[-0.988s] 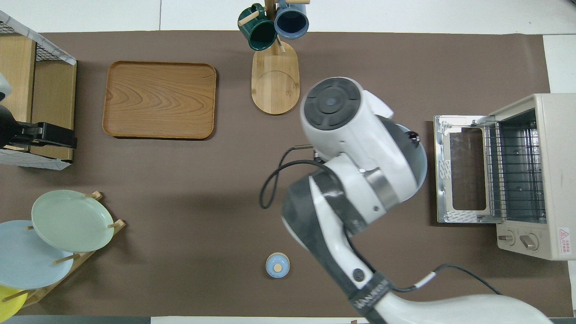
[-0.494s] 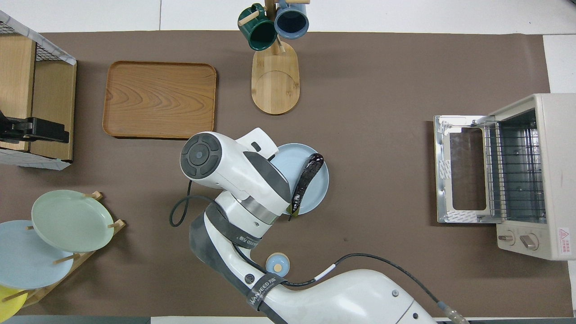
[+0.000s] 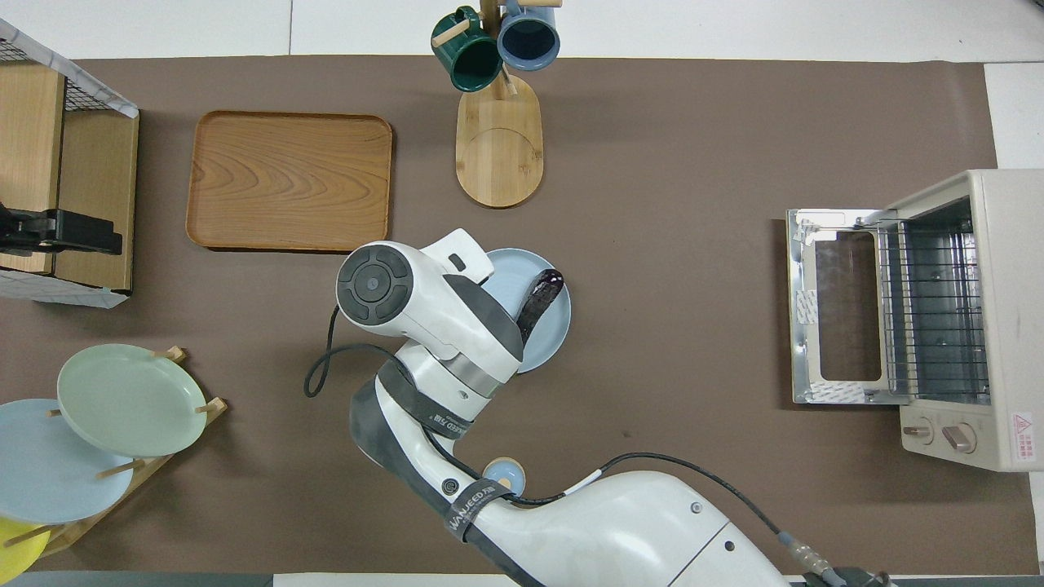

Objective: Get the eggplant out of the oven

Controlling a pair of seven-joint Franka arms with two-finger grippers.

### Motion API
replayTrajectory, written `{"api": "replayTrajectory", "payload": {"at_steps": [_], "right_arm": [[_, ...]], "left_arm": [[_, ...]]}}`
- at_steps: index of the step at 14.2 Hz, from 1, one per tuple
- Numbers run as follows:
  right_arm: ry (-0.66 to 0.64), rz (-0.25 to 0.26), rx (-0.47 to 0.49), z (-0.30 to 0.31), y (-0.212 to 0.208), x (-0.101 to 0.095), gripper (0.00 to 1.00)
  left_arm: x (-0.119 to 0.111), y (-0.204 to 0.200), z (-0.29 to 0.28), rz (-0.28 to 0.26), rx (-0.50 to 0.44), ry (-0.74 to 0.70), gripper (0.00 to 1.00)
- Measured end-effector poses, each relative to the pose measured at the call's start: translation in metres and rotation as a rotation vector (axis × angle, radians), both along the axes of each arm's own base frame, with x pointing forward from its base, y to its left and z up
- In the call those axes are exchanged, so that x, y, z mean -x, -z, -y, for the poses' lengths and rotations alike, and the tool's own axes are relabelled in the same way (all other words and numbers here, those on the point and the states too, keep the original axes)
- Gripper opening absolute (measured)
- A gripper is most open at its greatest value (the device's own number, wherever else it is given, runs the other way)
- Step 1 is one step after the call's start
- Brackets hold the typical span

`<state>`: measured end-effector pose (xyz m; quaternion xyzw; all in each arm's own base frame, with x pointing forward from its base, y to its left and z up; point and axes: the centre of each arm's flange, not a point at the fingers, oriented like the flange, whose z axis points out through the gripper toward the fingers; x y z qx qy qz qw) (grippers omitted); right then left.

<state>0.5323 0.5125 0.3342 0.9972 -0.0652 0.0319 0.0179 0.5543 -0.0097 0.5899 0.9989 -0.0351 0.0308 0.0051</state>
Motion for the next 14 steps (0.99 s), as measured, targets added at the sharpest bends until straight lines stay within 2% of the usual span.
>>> {"api": "replayTrajectory", "payload": {"at_steps": [1, 2, 5, 6, 7, 8, 9, 11, 12, 14], "right_arm": [[0.003, 0.006, -0.011, -0.001, 0.000, -0.001, 0.06], [0.006, 0.017, -0.024, 0.000, -0.001, -0.004, 0.12], [0.024, 0.047, -0.054, 0.007, -0.012, -0.017, 0.42], [0.037, 0.056, -0.061, 0.016, -0.021, -0.026, 0.42], [0.047, 0.059, -0.061, 0.027, -0.033, -0.033, 0.37], [0.053, 0.049, -0.049, 0.040, -0.047, -0.039, 0.37], [0.054, 0.033, -0.030, 0.056, -0.060, -0.044, 0.31], [0.034, -0.012, 0.018, 0.098, -0.081, -0.054, 0.06], [0.018, -0.034, 0.037, 0.126, -0.084, -0.061, 0.01], [0.003, -0.086, 0.073, 0.204, -0.078, -0.076, 0.01]], "left_arm": [[0.000, 0.000, 0.000, 0.002, 0.000, 0.000, 1.00], [-0.001, 0.000, 0.001, 0.005, 0.000, 0.002, 1.00], [-0.001, 0.001, 0.008, 0.009, 0.000, 0.013, 1.00], [-0.002, 0.002, 0.012, 0.011, 0.000, 0.021, 1.00], [-0.002, 0.003, 0.019, 0.013, 0.000, 0.033, 1.00], [-0.003, 0.005, 0.028, 0.014, 0.000, 0.050, 1.00], [-0.003, 0.007, 0.041, 0.016, 0.001, 0.073, 1.00], [-0.006, 0.016, 0.077, 0.018, 0.007, 0.126, 1.00], [-0.008, 0.024, 0.098, 0.020, 0.016, 0.138, 1.00], [-0.012, 0.049, 0.154, 0.023, 0.030, 0.151, 1.00]]}}
